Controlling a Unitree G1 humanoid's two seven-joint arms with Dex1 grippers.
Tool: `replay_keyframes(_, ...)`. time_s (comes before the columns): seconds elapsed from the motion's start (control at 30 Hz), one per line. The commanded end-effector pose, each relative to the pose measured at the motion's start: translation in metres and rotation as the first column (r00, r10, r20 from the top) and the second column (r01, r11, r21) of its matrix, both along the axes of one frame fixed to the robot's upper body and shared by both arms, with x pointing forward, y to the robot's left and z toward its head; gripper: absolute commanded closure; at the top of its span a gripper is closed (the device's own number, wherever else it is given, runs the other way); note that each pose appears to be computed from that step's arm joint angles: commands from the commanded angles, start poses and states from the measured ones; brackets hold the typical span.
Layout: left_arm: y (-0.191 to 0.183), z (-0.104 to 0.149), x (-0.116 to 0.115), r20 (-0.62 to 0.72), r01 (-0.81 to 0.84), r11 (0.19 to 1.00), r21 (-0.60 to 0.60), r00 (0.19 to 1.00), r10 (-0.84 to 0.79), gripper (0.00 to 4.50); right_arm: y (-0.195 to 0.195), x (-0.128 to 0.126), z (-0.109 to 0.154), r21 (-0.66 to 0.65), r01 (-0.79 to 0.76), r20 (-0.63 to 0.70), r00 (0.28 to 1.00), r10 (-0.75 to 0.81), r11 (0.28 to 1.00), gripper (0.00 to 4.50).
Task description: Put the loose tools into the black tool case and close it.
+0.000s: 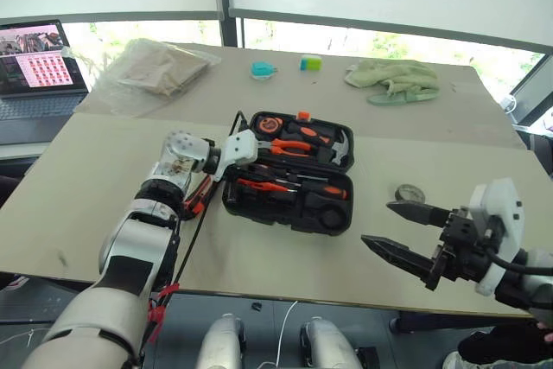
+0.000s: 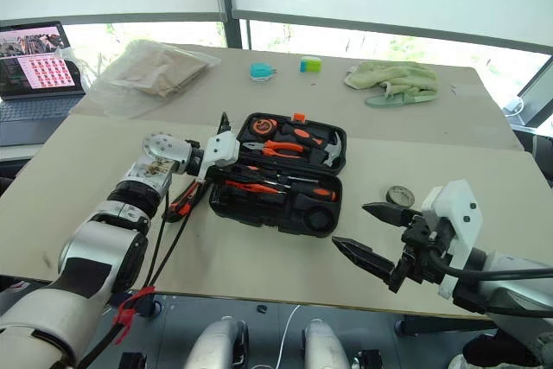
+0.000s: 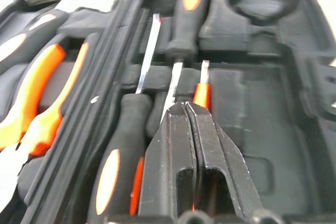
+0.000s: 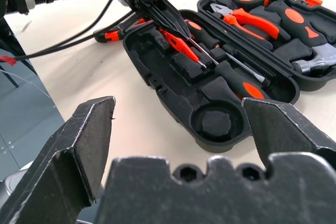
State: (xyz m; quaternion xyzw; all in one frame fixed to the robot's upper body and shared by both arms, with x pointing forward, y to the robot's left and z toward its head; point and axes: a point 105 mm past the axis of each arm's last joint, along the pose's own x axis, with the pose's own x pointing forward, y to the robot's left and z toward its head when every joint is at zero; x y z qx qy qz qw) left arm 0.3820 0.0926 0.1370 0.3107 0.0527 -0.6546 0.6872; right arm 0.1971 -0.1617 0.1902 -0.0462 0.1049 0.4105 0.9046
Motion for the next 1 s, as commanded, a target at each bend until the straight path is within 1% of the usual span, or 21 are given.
replay_keyframes(0.03, -0.003, -0.002, 0.002, 0.051, -0.003, 1.0, 0.026, 0.999, 0.002, 4.43, 0.003, -0.003, 0.011, 0.01, -0.014, 0.056, 0.998, 0.013, 1.0, 0.0)
replay_keyframes(0.23, -0.007, -0.009, 0.007, 0.065, -0.036, 0.998, 0.045, 0.997, 0.033, 4.43, 0.003, -0.002, 0.012, 0.011, -0.015, 0.057, 0.998, 0.014, 1.0, 0.0)
replay_keyframes(0.4, -0.006, -0.017, 0.006, 0.067, -0.037, 0.997, 0.071, 0.997, 0.033, 4.43, 0.003, -0.002, 0.012, 0.014, -0.013, 0.059, 0.998, 0.012, 1.0, 0.0)
replay_keyframes(0.57, -0.005, -0.011, 0.006, 0.061, -0.042, 0.999, 0.03, 0.997, 0.04, 4.43, 0.003, -0.001, 0.013, 0.017, -0.012, 0.06, 0.998, 0.011, 1.0, 0.0)
replay_keyframes(0.67, 0.012, 0.006, 0.009, 0.056, -0.076, 0.997, -0.01, 0.996, 0.077, 4.43, 0.005, 0.002, 0.013, 0.008, -0.021, 0.065, 0.998, 0.021, 1.0, 0.0)
replay_keyframes(0.77, 0.038, 0.021, 0.009, 0.024, -0.144, 0.988, -0.052, 0.989, 0.145, 3.67, 0.006, 0.007, 0.013, -0.028, -0.04, 0.078, 0.996, 0.042, 0.999, 0.0)
replay_keyframes(0.87, 0.067, 0.036, 0.005, 0.0, -0.232, 0.969, -0.088, 0.973, 0.233, 2.62, 0.006, 0.014, 0.012, -0.062, -0.063, 0.087, 0.994, 0.068, 0.996, 0.0)
replay_keyframes(0.93, 0.099, 0.043, -0.006, -0.028, -0.331, 0.938, -0.101, 0.944, 0.33, 1.81, 0.005, 0.022, 0.011, -0.087, -0.089, 0.089, 0.991, 0.097, 0.992, 0.0)
replay_keyframes(0.97, 0.112, 0.046, -0.014, -0.039, -0.376, 0.921, -0.105, 0.927, 0.374, 1.55, 0.005, 0.025, 0.01, -0.096, -0.102, 0.089, 0.99, 0.11, 0.99, 0.0)
replay_keyframes(1.0, 0.134, 0.046, -0.027, -0.065, -0.446, 0.89, -0.097, 0.895, 0.442, 1.16, 0.006, 0.028, 0.01, -0.102, -0.131, 0.086, 0.986, 0.14, 0.986, 0.0)
